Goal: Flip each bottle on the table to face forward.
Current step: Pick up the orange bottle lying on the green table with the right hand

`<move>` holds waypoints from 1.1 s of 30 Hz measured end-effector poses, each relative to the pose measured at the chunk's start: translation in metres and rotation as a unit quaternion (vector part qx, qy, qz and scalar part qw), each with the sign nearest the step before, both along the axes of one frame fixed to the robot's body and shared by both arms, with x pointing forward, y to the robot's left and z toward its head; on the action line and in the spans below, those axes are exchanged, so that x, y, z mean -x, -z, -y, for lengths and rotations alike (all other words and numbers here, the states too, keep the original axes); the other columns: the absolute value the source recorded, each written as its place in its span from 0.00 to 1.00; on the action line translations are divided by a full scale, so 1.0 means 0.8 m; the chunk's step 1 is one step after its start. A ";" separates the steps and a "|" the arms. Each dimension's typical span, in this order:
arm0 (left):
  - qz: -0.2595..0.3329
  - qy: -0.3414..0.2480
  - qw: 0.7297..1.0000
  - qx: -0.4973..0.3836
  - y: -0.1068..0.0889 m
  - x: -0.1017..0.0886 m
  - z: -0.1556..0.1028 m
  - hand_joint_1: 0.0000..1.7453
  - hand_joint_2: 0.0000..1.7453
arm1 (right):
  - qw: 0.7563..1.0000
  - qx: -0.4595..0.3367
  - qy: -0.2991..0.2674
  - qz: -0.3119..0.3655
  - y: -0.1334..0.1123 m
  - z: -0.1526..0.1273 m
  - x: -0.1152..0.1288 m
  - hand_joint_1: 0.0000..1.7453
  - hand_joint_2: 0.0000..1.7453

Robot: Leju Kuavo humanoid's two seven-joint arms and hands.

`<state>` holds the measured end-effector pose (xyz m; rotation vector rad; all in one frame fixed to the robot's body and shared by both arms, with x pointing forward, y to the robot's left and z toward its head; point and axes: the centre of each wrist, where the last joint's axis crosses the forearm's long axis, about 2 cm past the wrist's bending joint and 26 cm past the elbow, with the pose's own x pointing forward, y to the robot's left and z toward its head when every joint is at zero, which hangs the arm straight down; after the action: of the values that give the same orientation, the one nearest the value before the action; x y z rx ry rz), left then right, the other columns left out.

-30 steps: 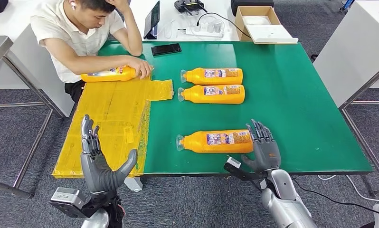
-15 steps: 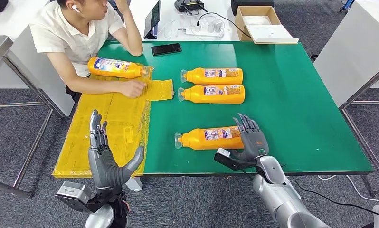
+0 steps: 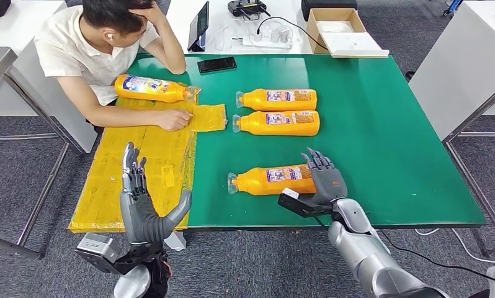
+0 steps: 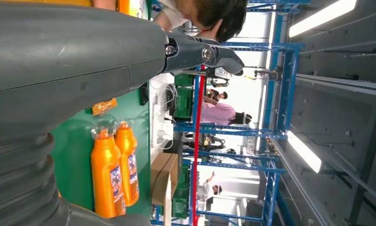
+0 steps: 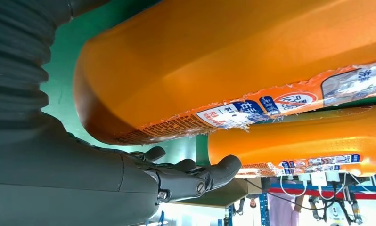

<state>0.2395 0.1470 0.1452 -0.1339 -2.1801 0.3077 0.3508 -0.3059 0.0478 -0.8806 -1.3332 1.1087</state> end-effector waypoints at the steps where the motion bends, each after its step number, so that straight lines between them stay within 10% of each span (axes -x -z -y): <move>1: 0.000 0.000 1.000 0.000 0.000 0.000 0.000 0.00 1.00 | 1.000 0.000 0.000 0.000 0.000 0.000 0.000 0.00 1.00; 14: -0.006 0.011 1.000 0.001 0.000 0.000 0.002 0.00 1.00 | 0.999 -0.009 -0.004 -0.032 0.001 -0.001 -0.002 0.01 1.00; 15: -0.008 0.014 1.000 0.000 0.001 0.000 0.003 0.00 1.00 | 0.999 -0.011 -0.006 -0.046 0.000 -0.001 -0.004 0.05 1.00; 19: -0.015 0.024 1.000 -0.005 0.002 -0.003 0.005 0.00 1.00 | 0.993 -0.007 -0.016 -0.113 -0.010 -0.004 -0.018 0.88 1.00; 20: -0.016 0.026 1.000 -0.006 0.002 -0.004 0.006 0.00 1.00 | 0.992 -0.004 -0.017 -0.126 -0.012 -0.005 -0.021 0.94 1.00; 33: -0.049 0.076 0.996 -0.016 0.010 -0.010 0.010 0.00 1.00 | 0.977 -0.134 -0.128 -0.104 -0.004 -0.012 -0.010 1.00 1.00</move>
<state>0.2479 0.1392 0.1371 -0.2602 -2.0628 0.1901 0.3590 -0.2966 0.0513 -0.3907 -1.4041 1.1478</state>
